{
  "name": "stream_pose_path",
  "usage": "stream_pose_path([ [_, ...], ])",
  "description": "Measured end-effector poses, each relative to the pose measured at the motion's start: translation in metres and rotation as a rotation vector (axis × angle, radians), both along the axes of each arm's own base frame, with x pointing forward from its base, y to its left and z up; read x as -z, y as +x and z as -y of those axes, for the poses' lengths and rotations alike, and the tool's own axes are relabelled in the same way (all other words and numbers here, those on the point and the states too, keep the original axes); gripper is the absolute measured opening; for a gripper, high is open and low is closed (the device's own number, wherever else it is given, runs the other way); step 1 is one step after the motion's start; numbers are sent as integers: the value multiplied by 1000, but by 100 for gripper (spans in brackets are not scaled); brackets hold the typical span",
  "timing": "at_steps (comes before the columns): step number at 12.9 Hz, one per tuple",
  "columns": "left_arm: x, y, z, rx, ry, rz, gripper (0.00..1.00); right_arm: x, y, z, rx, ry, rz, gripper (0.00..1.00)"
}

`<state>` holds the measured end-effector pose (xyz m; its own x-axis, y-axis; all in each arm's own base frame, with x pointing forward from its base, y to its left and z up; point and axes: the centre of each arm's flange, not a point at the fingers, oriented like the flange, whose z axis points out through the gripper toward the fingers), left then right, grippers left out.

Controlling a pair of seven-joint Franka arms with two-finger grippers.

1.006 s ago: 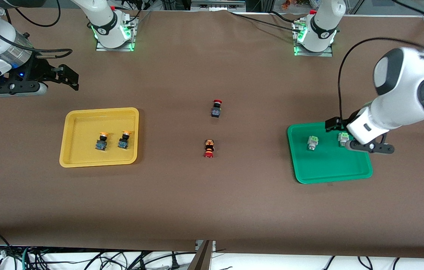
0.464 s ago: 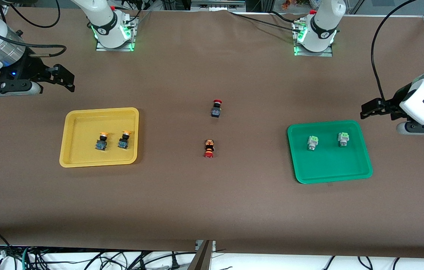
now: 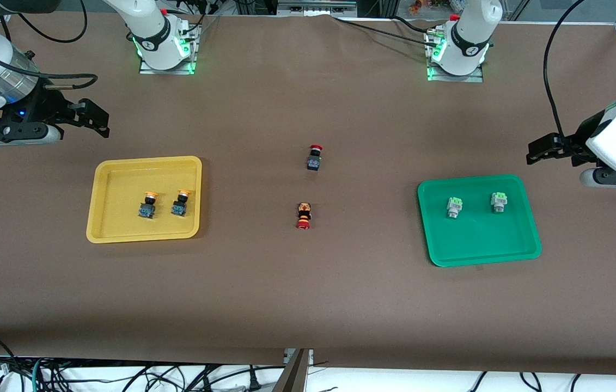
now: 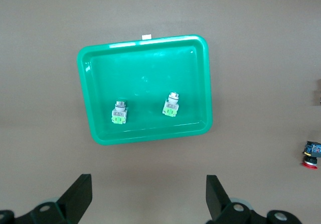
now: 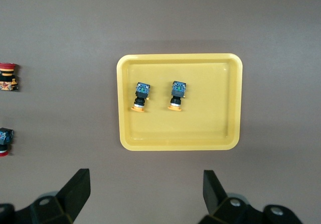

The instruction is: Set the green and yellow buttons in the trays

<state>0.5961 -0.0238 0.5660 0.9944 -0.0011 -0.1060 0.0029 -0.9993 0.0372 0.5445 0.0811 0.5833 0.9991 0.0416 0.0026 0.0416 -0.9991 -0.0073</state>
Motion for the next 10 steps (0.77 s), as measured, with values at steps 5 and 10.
stream_pose_path([
  [5, -1, 0, 0, 0, 0, 1, 100, -3, 1, 1, 1, 1, 9, 100],
  [10, 0, 0, 0, 1, 0, -5, 100, 5, 6, 0, 1, 1, -1, 100],
])
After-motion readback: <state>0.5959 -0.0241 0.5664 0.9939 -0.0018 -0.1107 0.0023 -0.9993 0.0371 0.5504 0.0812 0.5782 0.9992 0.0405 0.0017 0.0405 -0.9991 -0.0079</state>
